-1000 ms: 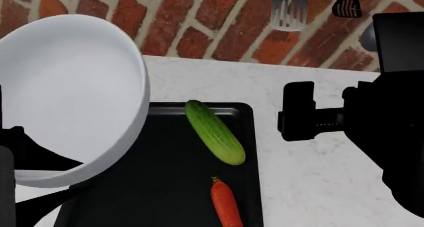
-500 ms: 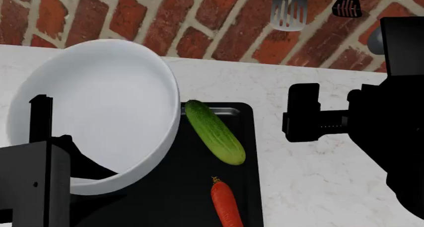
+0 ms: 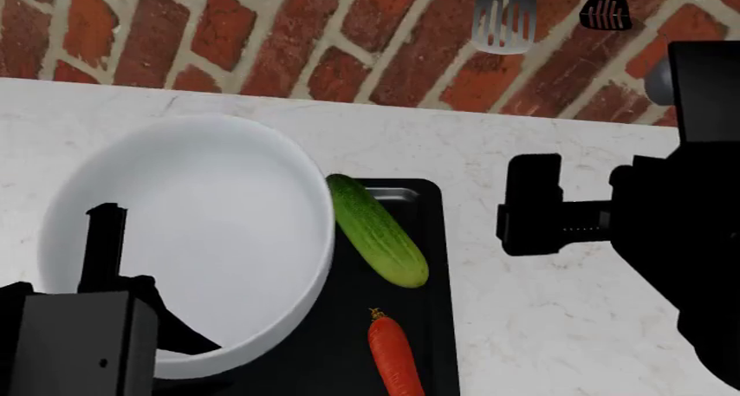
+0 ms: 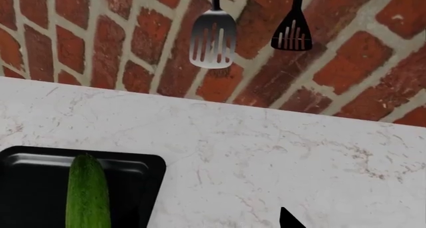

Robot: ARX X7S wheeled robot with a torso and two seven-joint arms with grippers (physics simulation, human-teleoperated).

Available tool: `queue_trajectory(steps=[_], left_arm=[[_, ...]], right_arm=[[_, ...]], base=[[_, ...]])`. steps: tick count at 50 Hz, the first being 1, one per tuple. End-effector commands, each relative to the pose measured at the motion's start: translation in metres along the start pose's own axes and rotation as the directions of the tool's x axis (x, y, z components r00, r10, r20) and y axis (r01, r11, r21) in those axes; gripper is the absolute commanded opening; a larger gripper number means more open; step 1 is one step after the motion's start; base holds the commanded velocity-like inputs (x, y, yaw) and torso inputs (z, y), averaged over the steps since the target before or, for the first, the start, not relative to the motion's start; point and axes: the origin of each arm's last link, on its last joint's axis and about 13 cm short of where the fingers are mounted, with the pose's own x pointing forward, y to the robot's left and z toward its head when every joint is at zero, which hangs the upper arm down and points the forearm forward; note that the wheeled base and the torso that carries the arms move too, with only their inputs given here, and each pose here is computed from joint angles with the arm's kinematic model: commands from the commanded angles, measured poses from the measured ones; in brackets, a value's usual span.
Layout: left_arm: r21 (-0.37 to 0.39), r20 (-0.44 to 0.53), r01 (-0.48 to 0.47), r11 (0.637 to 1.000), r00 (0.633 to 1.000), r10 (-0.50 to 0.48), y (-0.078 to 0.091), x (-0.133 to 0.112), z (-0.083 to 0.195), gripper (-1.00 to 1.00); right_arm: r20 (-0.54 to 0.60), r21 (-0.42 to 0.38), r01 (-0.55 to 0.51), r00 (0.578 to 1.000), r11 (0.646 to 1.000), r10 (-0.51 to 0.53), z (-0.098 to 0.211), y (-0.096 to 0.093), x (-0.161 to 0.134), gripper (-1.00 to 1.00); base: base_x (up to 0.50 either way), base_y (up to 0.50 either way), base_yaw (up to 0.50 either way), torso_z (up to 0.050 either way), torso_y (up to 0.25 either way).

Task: Place the two vegetables and bowl onto the tray for setting up a vegetable dip station.

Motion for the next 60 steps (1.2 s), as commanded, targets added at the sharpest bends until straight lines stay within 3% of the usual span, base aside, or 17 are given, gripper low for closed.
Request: queue_trajectory(steps=[1,53,54,60], left_arm=[[0.02,-0.009,-0.002,1.0,1.0,0.003,0.0,0.002,0.002,-1.0],[0.024,-0.05,0.052,0.998,0.997,-0.05,-0.006,0.022,-0.007,-1.0],[0.025,-0.05,0.042,0.999,0.998,-0.041,-0.006,0.022,-0.007,1.0],[0.026,-0.041,0.027,0.999,0.999,-0.026,-0.004,0.02,-0.007,1.0]], right_arm=[[-0.001,0.004,0.0,1.0,1.0,0.0,-0.003,-0.001,0.0,1.0],[-0.013,0.031,-0.004,1.0,1.0,0.005,-0.017,-0.006,0.001,1.0],[-0.013,0.031,-0.004,1.0,1.0,0.005,-0.017,-0.006,0.001,1.0],[-0.017,0.03,-0.011,1.0,0.999,0.011,-0.018,-0.006,0.003,1.0]], base=[[0.0,0.0,0.0,0.0,0.0],[0.0,0.0,0.0,0.0,0.0],[0.01,0.0,0.0,0.0,0.0],[0.0,0.0,0.0,0.0,0.0]])
